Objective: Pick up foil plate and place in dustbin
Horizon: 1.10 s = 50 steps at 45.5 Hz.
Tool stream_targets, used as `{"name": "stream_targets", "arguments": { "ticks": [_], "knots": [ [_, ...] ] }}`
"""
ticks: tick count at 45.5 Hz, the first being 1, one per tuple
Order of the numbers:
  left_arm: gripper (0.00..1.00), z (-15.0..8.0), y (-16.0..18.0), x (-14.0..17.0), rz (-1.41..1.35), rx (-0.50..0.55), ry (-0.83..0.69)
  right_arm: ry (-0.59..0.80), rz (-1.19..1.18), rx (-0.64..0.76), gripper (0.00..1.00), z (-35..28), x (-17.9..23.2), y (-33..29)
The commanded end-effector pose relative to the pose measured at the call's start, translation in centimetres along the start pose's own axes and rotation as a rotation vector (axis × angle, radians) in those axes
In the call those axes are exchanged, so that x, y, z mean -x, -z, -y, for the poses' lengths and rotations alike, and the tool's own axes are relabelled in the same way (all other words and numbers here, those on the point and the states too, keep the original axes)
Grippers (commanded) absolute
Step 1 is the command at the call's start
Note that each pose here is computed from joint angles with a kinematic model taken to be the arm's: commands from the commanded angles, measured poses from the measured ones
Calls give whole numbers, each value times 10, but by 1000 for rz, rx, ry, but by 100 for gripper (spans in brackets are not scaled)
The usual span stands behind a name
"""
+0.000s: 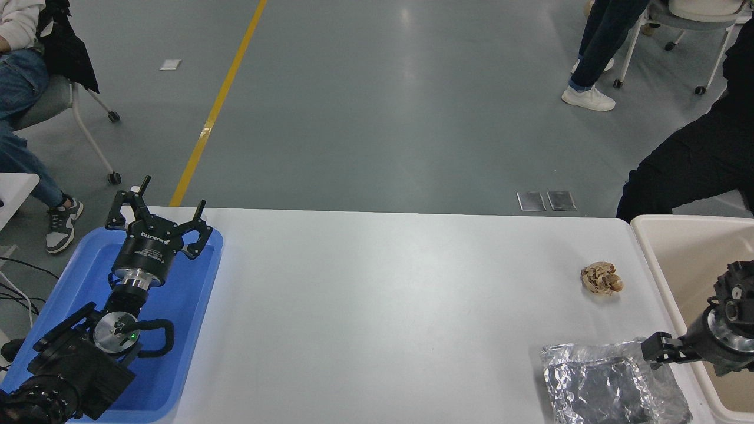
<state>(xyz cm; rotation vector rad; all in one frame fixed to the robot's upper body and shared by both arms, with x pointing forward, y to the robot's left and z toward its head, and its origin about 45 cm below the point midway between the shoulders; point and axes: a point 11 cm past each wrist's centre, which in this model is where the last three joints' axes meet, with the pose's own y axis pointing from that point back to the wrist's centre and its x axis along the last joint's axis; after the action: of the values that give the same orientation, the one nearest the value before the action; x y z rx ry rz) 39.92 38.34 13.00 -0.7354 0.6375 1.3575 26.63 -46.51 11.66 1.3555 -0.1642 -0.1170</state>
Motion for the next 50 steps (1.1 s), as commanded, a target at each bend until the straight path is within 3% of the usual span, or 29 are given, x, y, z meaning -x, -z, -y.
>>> {"name": "stream_targets", "arguments": {
  "ticks": [1,35,42,50],
  "knots": [
    [100,0,0,0,0,0,0,3,15,-8,99,10,5,1],
    [100,0,0,0,0,0,0,-34,44,-19,97,49,18,9],
    [100,0,0,0,0,0,0,-52,38,-18,76,53,19,11],
    [100,1,0,1,0,0,3,-47,-28,14,11,53,22,5]
  ]
}}
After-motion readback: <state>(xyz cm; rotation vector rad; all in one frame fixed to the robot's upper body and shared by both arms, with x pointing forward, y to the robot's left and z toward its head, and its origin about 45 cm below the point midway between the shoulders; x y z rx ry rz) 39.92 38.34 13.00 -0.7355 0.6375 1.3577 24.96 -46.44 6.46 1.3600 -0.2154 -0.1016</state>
